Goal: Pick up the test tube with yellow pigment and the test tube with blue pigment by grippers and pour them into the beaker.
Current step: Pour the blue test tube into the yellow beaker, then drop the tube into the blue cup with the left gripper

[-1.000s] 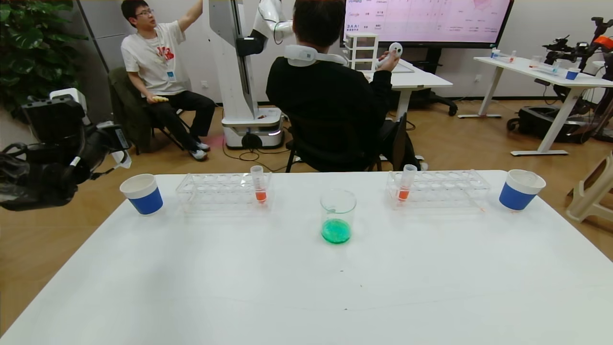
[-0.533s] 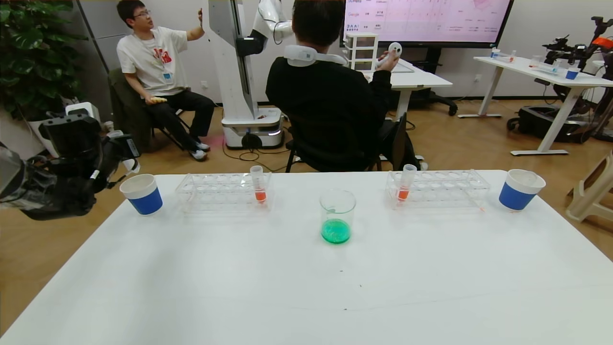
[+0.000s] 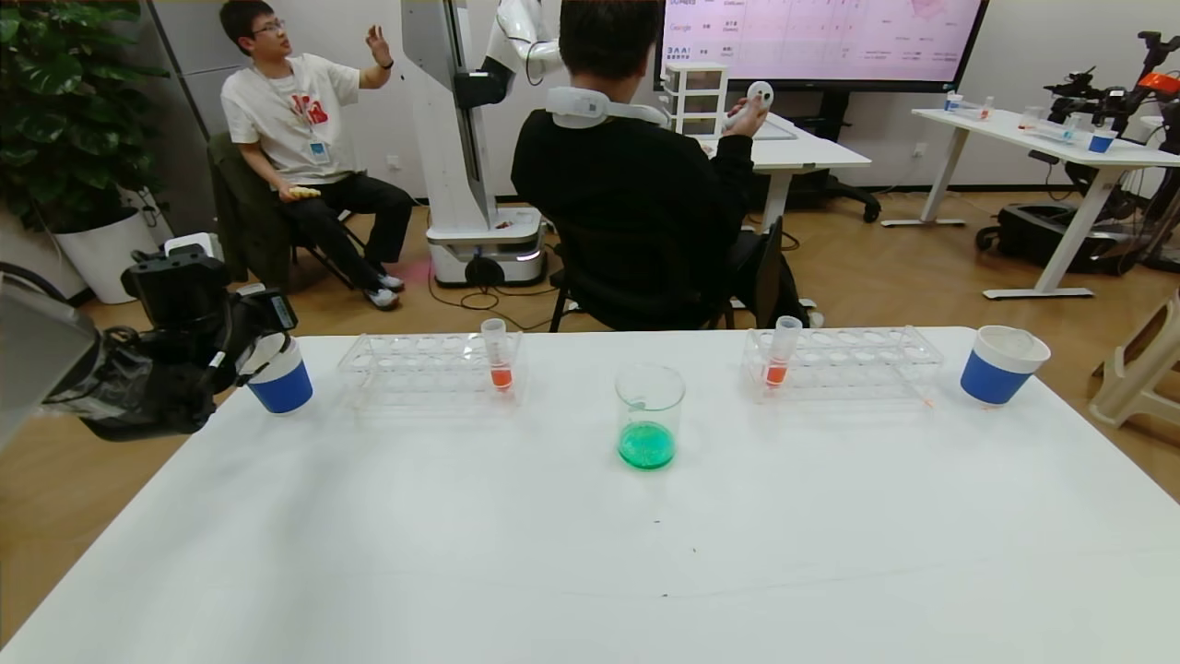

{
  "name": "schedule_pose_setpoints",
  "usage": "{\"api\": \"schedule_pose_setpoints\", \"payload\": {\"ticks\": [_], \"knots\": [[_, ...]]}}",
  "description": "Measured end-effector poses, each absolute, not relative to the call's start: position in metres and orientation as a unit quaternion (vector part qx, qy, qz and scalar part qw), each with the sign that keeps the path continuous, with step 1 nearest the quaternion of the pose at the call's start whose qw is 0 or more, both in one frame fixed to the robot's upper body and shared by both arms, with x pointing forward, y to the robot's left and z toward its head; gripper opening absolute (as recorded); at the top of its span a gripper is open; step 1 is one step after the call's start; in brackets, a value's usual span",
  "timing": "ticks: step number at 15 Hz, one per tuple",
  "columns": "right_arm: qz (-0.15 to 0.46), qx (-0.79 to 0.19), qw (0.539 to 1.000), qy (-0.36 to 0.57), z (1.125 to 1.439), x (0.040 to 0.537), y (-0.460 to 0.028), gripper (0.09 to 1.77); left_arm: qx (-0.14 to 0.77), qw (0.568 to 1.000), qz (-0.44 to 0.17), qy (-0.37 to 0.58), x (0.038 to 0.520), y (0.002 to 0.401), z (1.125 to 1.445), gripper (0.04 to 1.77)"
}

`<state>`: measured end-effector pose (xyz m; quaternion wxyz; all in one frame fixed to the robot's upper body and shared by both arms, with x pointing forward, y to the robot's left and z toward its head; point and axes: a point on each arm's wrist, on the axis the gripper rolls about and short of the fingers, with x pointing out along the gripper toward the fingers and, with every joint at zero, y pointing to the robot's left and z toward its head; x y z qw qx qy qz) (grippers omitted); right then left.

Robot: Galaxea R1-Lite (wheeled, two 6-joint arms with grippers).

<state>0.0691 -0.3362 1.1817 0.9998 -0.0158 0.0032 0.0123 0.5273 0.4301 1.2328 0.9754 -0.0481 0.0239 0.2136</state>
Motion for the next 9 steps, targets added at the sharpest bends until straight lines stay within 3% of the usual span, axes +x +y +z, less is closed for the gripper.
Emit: {"api": "schedule_pose_setpoints", "payload": {"ticks": [5,6,8,9], "knots": [[0.012,-0.016,1.0,0.003,1.182,0.069,-0.336,1.74,-0.045,0.975,0.214,0.028,0.527,0.431,1.221,0.52],[0.012,-0.016,1.0,0.003,1.182,0.069,-0.336,1.74,-0.046,0.975,0.214,0.028,0.527,0.431,1.221,0.69],[0.012,-0.016,1.0,0.003,1.182,0.069,-0.336,1.74,-0.04,0.975,0.214,0.03,0.526,0.432,1.22,1.38],[0.012,-0.016,1.0,0.003,1.182,0.069,-0.336,1.74,-0.035,0.976,0.214,0.031,0.525,0.432,1.219,1.65]]}}
